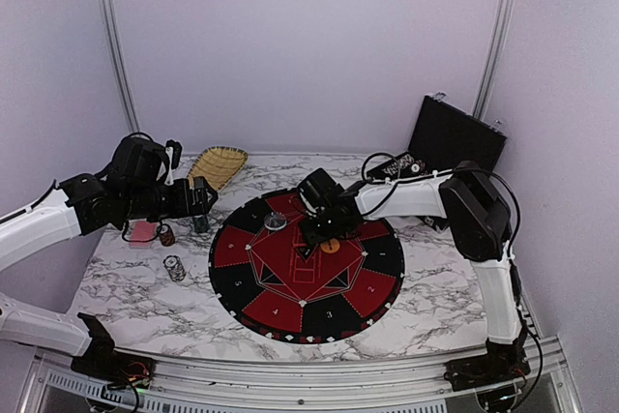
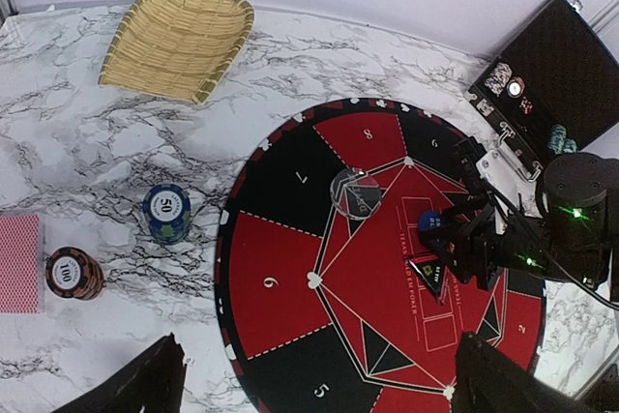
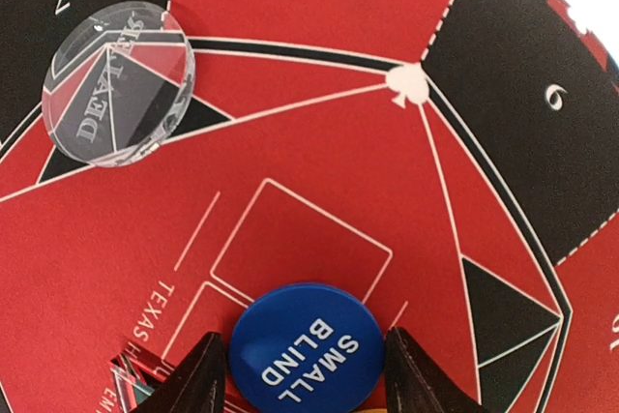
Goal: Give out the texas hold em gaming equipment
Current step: Move the small blind button to position 10.
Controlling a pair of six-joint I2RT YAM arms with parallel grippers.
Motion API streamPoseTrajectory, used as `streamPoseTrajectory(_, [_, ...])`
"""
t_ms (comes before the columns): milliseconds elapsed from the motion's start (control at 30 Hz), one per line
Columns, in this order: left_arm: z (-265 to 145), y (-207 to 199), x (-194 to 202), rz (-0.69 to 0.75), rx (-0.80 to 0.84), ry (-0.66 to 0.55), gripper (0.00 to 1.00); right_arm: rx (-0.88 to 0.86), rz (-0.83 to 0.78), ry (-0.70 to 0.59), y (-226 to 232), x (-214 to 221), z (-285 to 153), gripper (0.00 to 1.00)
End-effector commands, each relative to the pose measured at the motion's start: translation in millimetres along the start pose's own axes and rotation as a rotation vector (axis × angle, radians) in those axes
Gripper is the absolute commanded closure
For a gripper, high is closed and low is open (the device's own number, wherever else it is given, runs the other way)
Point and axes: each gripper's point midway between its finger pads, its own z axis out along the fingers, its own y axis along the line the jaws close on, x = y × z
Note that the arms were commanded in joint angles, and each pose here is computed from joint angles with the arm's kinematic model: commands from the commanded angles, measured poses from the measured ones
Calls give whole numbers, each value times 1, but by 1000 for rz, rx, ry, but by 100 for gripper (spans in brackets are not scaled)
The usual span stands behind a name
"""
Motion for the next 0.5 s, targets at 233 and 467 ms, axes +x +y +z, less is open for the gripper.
streamPoseTrajectory(233, [-4, -4, -11, -9, 17, -31, 1, 45, 1, 25, -7, 6, 3, 53])
streamPoseTrajectory(467, [-3, -5, -10, -15, 22, -28, 1, 115, 19, 29, -33, 11, -2, 56])
